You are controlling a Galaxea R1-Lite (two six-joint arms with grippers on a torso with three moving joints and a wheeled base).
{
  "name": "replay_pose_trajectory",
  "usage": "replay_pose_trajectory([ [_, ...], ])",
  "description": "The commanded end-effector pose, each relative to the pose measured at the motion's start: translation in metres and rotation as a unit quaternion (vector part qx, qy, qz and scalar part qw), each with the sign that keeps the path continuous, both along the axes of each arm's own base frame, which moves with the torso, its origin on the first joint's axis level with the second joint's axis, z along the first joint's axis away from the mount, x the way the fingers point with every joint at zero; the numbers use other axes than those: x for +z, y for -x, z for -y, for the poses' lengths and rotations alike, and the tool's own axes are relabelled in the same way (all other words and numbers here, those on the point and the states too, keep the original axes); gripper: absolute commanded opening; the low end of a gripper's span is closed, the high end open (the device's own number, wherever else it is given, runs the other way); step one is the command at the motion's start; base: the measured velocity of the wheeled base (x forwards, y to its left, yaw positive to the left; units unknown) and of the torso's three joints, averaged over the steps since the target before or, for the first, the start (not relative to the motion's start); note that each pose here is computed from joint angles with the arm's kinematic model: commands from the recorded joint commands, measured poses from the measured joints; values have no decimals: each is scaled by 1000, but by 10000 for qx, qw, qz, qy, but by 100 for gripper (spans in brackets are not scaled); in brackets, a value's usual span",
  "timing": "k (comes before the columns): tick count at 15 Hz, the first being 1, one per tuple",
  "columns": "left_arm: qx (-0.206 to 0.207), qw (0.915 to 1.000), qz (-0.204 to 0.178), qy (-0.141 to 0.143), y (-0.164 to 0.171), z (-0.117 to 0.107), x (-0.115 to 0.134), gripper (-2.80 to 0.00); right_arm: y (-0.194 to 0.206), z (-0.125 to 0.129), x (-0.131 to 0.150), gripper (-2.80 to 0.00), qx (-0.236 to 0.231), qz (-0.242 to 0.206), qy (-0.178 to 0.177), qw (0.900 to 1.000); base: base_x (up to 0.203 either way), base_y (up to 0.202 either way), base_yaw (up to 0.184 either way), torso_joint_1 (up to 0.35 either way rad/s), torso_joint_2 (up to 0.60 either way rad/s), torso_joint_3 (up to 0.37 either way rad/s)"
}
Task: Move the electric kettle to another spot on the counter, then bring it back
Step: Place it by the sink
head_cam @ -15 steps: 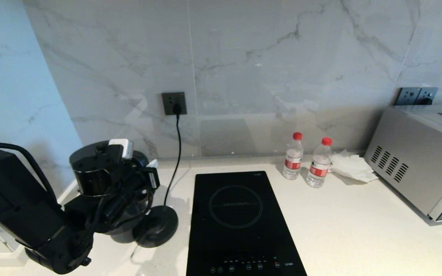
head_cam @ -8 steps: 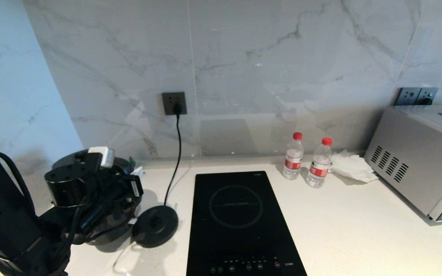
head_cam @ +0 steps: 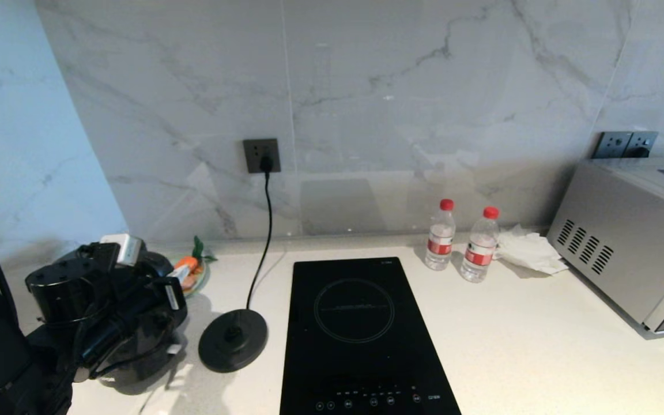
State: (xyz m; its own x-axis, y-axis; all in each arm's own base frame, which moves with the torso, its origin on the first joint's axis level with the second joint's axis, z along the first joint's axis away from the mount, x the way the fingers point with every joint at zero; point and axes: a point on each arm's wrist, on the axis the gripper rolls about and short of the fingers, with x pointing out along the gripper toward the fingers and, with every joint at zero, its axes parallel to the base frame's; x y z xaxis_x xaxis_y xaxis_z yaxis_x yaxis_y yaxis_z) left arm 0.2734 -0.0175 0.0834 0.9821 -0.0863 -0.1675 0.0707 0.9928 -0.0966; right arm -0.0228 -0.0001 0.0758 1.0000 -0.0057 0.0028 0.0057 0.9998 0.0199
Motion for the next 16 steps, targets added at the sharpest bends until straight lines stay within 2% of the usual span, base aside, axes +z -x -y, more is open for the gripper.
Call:
replay_pose_trajectory([
  [1,81,9999,45,39,3,-14,-1,-280,0,0,0,-280,-2,3,0,10000,0,0,0,0,0,0],
  [2,127,9999,101,52,5,-20,-1,-280,0,0,0,-280,-2,2,0,10000,0,0,0,0,0,0],
  [6,196,9995,-201,113,15,-36,-12,-280,0,0,0,-280,-2,2,0,10000,0,0,0,0,0,0],
  [12,405,9986,-278,185,24,-56,-13,-280,0,0,0,-280,-2,2,0,10000,0,0,0,0,0,0],
  [16,342,9978,-451,331,37,-72,-18,-280,0,0,0,-280,-5,2,0,10000,0,0,0,0,0,0],
])
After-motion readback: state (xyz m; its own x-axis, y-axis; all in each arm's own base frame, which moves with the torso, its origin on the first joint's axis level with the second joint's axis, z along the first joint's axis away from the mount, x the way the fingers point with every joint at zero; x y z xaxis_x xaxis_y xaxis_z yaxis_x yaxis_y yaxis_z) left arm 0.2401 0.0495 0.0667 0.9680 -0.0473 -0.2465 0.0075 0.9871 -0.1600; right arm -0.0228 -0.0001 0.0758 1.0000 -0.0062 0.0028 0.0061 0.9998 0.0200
